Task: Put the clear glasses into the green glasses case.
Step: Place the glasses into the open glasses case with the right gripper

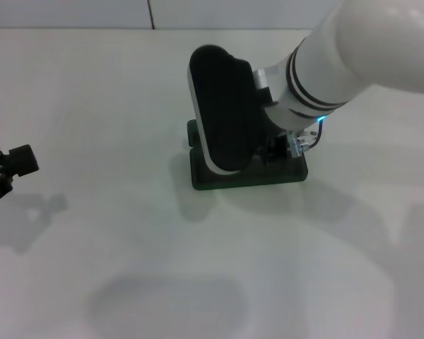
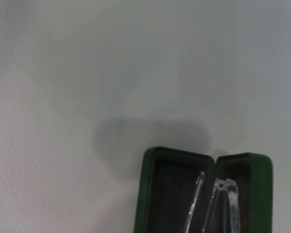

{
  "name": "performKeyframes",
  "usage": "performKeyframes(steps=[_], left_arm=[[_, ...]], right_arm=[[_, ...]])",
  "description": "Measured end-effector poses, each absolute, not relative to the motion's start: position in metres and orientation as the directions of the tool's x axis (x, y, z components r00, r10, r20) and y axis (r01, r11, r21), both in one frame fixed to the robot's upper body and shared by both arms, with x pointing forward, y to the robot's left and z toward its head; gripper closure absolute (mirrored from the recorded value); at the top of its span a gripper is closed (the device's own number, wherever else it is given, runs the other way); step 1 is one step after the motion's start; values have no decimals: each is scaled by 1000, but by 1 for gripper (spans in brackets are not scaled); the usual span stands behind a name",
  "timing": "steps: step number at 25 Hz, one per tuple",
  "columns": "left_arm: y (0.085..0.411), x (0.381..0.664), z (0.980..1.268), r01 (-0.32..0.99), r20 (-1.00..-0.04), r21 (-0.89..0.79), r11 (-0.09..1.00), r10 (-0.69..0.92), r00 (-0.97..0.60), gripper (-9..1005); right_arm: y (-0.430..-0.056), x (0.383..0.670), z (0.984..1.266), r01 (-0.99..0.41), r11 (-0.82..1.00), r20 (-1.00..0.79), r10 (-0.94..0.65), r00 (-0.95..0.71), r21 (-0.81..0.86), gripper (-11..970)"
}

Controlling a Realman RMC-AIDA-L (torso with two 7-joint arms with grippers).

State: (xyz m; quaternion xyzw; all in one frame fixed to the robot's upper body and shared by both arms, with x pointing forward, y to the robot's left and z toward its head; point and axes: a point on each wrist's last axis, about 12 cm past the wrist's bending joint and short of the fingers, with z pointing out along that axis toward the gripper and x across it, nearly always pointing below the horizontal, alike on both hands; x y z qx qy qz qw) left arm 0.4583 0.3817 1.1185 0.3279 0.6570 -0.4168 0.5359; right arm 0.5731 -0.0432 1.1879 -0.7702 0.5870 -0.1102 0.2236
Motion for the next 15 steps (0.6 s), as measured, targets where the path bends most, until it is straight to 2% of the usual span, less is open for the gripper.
performKeyframes(steps=[15], left_arm=[[379, 464, 1120, 879, -979, -190, 437, -11, -205, 939]], right_arm=[[-40, 572, 1175, -827, -255, -56, -944, 325, -501, 832]])
